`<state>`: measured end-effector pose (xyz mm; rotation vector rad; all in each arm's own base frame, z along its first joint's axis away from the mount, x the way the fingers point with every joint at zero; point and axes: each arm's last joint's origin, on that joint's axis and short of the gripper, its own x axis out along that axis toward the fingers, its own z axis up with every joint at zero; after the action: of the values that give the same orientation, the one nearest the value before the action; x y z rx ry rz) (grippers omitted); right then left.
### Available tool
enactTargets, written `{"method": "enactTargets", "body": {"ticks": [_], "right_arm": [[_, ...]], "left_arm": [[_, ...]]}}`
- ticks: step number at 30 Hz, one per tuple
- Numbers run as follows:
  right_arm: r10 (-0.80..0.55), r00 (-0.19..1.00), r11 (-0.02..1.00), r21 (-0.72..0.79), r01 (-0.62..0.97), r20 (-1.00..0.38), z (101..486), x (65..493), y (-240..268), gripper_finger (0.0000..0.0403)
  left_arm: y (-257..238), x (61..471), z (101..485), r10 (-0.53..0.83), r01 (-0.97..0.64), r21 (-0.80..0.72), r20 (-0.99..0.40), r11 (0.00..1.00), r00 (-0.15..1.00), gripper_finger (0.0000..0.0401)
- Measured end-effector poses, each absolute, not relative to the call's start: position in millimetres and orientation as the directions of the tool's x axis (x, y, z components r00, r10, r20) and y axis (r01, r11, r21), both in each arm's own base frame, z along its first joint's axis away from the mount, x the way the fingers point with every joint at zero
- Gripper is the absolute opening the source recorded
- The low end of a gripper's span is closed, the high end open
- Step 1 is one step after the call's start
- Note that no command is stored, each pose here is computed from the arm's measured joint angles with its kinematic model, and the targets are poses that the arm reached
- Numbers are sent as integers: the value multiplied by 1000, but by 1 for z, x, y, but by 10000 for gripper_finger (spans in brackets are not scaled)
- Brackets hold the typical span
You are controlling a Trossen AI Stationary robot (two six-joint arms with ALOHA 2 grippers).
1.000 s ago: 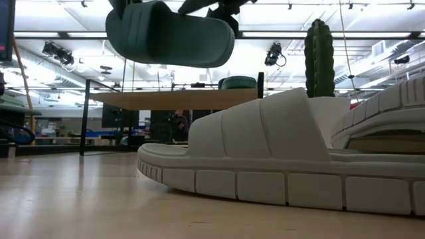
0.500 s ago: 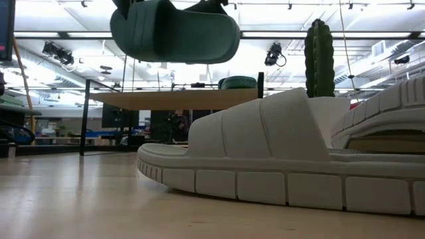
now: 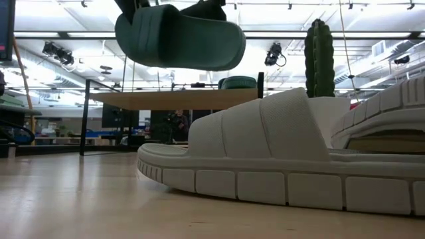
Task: Pick and place slides into the shelf
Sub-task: Put the green slide on the shelf
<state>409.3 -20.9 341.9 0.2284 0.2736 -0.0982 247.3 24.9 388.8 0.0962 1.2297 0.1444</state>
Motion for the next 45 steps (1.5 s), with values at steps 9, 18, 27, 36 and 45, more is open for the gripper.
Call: {"method": "enactTargets", "body": {"ticks": [9,18,27,36,45], "right_arm": [[-31,903,968,214,135,-428,327,404,-18,298],[3,878,969,218,115,-478,323,402,-10,286],[22,812,971,205,120,-584,312,395,-2,276],[21,763,963,219,158,-646,306,391,-1,226],[18,762,958,229,172,-647,306,391,-1,85]], "left_arm": [[25,246,387,160,-58,150,-939,987,305,50],[25,246,388,161,-57,150,-938,987,306,50],[25,246,387,160,-56,150,-941,987,300,50],[25,245,387,159,-55,150,-942,987,295,50],[25,245,387,157,-57,147,-943,988,294,50]]}}
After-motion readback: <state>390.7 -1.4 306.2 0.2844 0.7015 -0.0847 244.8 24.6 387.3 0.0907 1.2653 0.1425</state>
